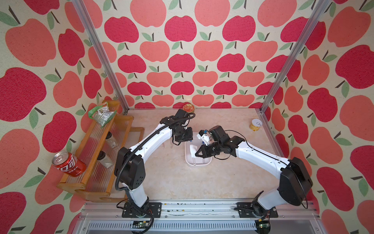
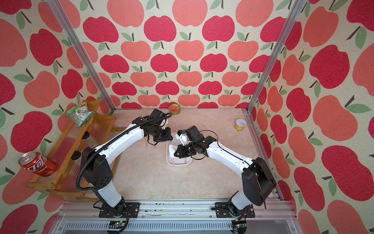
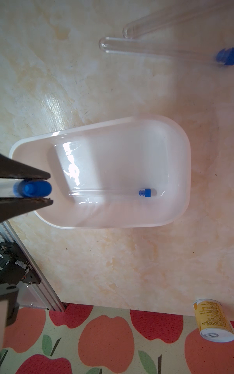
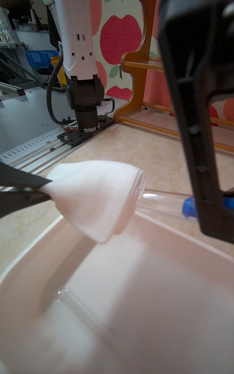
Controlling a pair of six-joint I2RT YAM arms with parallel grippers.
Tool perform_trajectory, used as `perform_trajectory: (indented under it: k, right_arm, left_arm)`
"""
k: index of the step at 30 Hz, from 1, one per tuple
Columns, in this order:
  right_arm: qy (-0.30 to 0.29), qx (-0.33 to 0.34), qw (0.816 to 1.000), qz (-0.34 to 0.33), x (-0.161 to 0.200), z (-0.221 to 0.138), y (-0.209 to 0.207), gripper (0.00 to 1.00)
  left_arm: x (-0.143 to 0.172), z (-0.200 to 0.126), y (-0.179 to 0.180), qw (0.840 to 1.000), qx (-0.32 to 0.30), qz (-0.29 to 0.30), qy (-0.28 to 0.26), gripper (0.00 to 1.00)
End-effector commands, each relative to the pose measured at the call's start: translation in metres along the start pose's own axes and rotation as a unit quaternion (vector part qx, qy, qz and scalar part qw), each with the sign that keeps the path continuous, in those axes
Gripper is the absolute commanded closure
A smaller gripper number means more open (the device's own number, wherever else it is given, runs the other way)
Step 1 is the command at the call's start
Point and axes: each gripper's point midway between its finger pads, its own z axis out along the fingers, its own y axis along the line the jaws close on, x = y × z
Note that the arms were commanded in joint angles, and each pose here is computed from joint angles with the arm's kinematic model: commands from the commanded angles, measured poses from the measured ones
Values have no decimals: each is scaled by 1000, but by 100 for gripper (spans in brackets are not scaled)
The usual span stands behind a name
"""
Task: Wipe the exteriors of test tubes
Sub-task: Wipe the dirt from the test tube.
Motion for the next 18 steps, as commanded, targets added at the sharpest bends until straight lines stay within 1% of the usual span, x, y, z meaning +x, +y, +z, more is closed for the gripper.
perform_trajectory:
  k: [1, 5, 9, 18]
  right_arm:
    - [12, 14, 1000, 2, 19, -5, -3, 100]
    - [21, 17, 1000, 4, 33, -8, -2, 100]
    - [18, 26, 999, 1, 38, -15, -4, 100]
    - [11, 39, 999, -9, 20, -17, -6, 100]
  left_arm:
    - [-7, -3, -10, 1000, 15, -5, -6, 95]
    - [-6, -3, -13, 1000, 19, -3, -5, 95]
    - [-6, -5, -16, 1000, 23, -2, -7, 95]
    - [4, -4, -29, 1000, 30, 8, 2, 95]
